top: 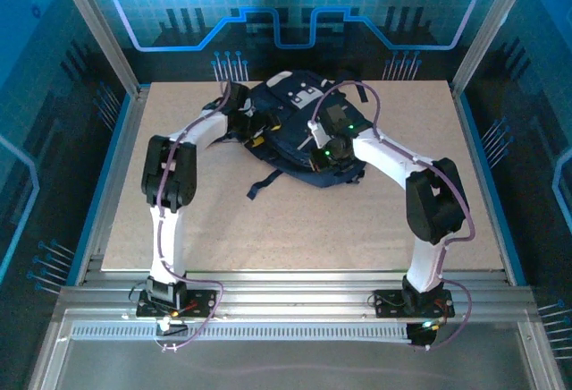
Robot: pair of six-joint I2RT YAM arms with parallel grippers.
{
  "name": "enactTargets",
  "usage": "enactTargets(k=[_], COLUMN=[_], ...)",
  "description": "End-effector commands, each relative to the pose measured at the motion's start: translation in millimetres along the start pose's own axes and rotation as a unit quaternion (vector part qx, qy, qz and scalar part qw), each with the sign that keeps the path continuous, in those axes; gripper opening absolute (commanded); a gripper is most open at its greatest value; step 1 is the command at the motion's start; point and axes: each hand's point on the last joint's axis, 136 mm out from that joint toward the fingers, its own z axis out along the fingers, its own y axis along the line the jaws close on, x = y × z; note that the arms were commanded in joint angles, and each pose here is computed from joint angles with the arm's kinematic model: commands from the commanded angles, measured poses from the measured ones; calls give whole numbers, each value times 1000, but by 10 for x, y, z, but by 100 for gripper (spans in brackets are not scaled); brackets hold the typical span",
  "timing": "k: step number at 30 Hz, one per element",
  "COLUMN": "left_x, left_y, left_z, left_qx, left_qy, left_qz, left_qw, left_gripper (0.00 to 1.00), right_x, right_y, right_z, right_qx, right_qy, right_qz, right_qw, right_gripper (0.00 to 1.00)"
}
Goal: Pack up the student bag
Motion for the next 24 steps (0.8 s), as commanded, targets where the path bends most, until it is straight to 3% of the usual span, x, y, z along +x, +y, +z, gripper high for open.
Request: enactTargets(k=[1,6,13,19,21,24], left_x=[-59,247,537,623,632,621], left_y=[0,70,146,-83,-118,-97], left_z=[-438,-672,-649,-554,-518,-455], left_qx=[-3,25,68,96,101,114], left_qy=[-65,-79,-82,-70,-67,-66], left_qz=[-19,-77,-154,-147,-140,-142], left_qw=[998,994,982,982,983,981], left_gripper=[73,74,76,72,61,18], right_x=[-155,-326,-399,-254,-179,-21], right_y=[531,885,1450,1646,1642,1569], right_z=[-119,-39,-75,-46,-28,0], right_qx=[-83,-131,-204,-233,-235,-225], right_qy=[-12,-24,-40,-28,-21,-6], right_qz=[-46,-63,-92,-99,-97,-97], right_qw=[995,989,974,967,967,969], right_gripper=[0,0,0,0,0,0])
